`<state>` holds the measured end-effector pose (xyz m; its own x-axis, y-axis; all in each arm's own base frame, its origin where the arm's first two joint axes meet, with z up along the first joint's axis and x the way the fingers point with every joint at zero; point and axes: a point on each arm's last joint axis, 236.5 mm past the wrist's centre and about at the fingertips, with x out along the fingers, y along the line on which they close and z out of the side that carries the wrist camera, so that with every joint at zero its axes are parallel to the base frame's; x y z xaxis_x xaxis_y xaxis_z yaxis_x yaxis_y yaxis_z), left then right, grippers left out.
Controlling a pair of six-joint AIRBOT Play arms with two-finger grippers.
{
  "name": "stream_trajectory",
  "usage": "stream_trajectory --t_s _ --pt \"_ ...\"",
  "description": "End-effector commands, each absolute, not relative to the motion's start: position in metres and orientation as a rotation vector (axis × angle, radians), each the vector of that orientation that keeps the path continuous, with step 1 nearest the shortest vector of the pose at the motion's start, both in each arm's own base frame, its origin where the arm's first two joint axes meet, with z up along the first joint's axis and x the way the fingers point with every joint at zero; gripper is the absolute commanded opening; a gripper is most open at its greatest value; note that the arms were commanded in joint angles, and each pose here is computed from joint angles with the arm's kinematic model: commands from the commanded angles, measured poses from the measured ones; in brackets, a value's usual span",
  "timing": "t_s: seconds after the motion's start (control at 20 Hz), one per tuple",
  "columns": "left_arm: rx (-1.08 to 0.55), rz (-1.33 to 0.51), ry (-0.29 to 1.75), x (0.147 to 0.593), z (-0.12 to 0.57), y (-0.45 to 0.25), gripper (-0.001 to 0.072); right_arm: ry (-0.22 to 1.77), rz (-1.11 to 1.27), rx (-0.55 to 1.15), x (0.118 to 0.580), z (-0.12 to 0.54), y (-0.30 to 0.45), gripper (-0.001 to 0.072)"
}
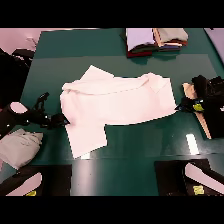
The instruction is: Fold the shirts.
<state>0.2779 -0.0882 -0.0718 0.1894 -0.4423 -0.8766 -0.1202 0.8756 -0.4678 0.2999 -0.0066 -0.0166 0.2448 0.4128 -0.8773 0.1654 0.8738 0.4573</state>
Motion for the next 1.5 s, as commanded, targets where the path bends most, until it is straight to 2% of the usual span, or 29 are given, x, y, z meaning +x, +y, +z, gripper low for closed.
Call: stream_trajectory --t_s 0.0,0.05,0.1,0.15,0.2,0.25,0.4,0.5,0.6,0.75,0.9,1.1,1.25,1.35,1.45 --pt "-0.597 -0.232 1.318 0.296 -0.076 -0.102 0.0549 1.328 0.19 0.513 0.3 -0.011 -0.005 0.0017" --pt "-0.616 -0.243 1.311 0.298 -0.073 -0.105 0.0548 1.329 0.19 0.513 0.299 -0.011 -0.005 0.0017" --pt "-0.628 -0.246 1.306 0.299 -0.072 -0.107 0.0433 1.332 0.192 0.514 0.299 -0.011 -0.004 0.0017" --pt "-0.62 -0.251 1.302 0.3 -0.071 -0.107 0.0223 1.331 0.193 0.515 0.299 -0.011 -0.004 0.0017" --pt "-0.611 -0.261 1.292 0.303 -0.069 -0.107 0.0071 1.331 0.195 0.516 0.299 -0.01 -0.004 0.0017" --pt "-0.605 -0.268 1.277 0.308 -0.063 -0.107 0.0023 1.332 0.199 0.514 0.299 -0.008 -0.003 0.0018" --pt "-0.534 -0.326 1.1 0.344 0.007 -0.105 0.0022 1.294 0.23 0.479 0.311 0.024 -0.006 0.0017" --pt "-0.45 -0.358 0.85 0.371 0.105 -0.099 0.0022 1.213 0.25 0.416 0.327 0.069 -0.011 0.0017" --pt "-0.324 -0.375 0.568 0.372 0.225 -0.091 0.0023 1.032 0.23 0.318 0.347 0.137 -0.019 0.0017" --pt "-0.183 -0.358 0.179 0.324 0.395 -0.08 0.0023 0.696 0.176 0.166 0.352 0.263 -0.023 0.0017" --pt "-0.1 -0.348 -0.125 0.246 0.518 -0.077 0.0022 0.422 0.117 0.068 0.321 0.373 -0.018 0.0017" --pt "-0.094 -0.375 -0.354 0.16 0.601 -0.083 0.0022 0.202 0.053 -0.001 0.272 0.461 -0.008 0.0016" --pt "-0.079 -0.369 -0.455 0.125 0.628 -0.082 0.0021 0.138 0.018 -0.031 0.25 0.491 -0.005 0.0015" --pt "-0.067 -0.326 -0.434 0.131 0.624 -0.074 0.0021 0.137 0.019 -0.031 0.247 0.499 -0.003 0.0015" --pt "-0.081 -0.291 -0.278 0.17 0.591 -0.067 0.0021 0.177 0.043 -0.011 0.257 0.491 -0.003 0.0015"
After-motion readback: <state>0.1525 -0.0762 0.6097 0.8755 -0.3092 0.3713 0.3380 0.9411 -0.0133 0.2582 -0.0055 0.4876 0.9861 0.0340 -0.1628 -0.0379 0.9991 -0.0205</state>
